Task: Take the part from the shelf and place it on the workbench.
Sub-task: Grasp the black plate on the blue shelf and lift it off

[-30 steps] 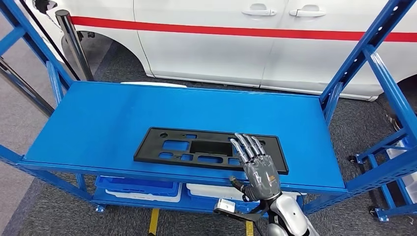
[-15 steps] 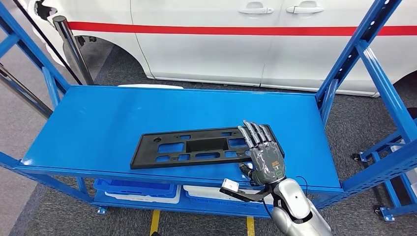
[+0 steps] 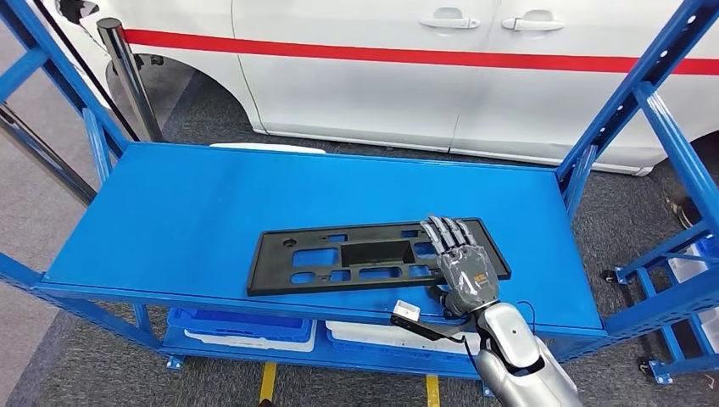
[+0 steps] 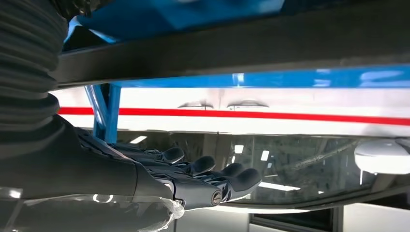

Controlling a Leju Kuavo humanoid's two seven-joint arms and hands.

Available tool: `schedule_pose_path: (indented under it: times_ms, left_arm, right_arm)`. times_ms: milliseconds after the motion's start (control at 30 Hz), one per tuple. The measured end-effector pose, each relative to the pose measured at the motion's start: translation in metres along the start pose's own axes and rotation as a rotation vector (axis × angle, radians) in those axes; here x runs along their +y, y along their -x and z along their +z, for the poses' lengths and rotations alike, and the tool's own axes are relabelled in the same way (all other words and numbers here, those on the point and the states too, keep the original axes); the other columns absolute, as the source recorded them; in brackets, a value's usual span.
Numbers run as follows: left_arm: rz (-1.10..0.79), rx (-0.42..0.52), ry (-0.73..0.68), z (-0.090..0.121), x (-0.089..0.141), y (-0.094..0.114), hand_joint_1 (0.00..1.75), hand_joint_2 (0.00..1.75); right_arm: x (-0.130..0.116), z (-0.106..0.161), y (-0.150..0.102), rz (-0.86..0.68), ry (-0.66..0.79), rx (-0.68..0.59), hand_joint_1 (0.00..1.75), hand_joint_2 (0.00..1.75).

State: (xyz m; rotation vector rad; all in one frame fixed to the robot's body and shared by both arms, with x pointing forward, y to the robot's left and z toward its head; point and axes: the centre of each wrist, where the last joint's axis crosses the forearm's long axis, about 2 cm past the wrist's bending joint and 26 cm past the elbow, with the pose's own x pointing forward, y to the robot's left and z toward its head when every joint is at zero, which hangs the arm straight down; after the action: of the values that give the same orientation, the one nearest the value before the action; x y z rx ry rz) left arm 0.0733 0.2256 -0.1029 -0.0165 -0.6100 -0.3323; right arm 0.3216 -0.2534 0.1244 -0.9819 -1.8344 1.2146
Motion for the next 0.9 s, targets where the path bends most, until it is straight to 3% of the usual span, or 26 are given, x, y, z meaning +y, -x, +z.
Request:
schedule_pose_path:
  times_ms: [500, 900]
  left_arm:
    - [-0.026, 0.007, 0.009, -0.001, 0.000, -0.002, 0.00, 0.00]
    - [-0.056, 0.012, 0.017, -0.002, 0.002, -0.004, 0.00, 0.00]
  right_arm:
    - [0.006, -0.003, 0.022, 0.105, 0.038, 0.077, 0.00, 1.75]
    - [0.015, -0.005, 0.029, 0.101, 0.026, 0.025, 0.00, 1.75]
